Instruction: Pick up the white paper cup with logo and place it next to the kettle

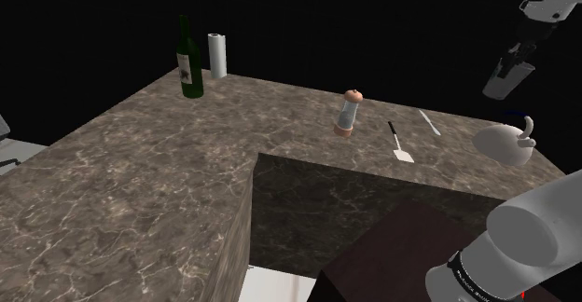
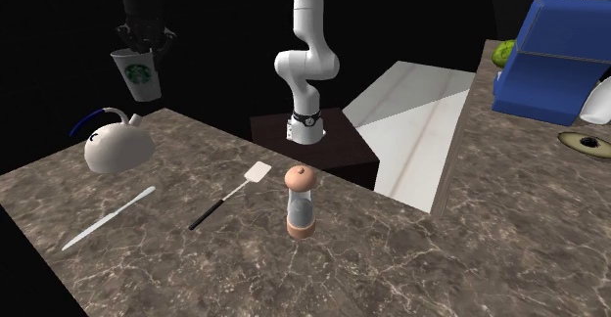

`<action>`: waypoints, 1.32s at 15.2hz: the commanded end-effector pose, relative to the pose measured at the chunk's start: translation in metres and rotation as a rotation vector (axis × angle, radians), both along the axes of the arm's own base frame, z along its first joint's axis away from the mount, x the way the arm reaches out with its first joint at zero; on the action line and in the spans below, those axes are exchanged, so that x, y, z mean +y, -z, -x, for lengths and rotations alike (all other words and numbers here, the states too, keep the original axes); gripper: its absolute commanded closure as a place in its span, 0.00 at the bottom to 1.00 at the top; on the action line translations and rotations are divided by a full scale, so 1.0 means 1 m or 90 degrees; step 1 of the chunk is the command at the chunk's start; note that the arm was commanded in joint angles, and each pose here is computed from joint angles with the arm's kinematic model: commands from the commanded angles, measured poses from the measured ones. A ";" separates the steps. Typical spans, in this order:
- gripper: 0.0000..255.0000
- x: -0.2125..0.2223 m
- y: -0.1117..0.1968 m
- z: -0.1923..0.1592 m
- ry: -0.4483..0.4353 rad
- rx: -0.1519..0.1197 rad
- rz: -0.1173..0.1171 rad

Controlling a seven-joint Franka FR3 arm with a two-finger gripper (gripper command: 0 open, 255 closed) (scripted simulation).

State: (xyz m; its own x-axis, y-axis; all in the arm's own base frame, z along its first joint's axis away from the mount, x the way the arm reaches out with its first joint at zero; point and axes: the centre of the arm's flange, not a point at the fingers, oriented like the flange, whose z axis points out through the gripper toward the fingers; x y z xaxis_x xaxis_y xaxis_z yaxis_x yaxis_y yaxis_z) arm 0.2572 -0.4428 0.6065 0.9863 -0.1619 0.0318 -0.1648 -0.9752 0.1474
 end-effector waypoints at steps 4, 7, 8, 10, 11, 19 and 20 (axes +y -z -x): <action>1.00 -0.009 0.020 0.005 -0.001 0.000 0.001; 1.00 -0.009 0.036 0.005 -0.001 0.000 0.001; 1.00 -0.009 0.041 0.005 -0.001 0.000 0.001; 1.00 -0.009 0.052 0.005 -0.001 0.000 0.001; 1.00 -0.009 0.057 0.005 -0.001 0.000 0.001; 1.00 -0.009 0.100 0.005 -0.001 0.000 0.001; 1.00 -0.009 0.105 0.005 -0.001 0.000 0.001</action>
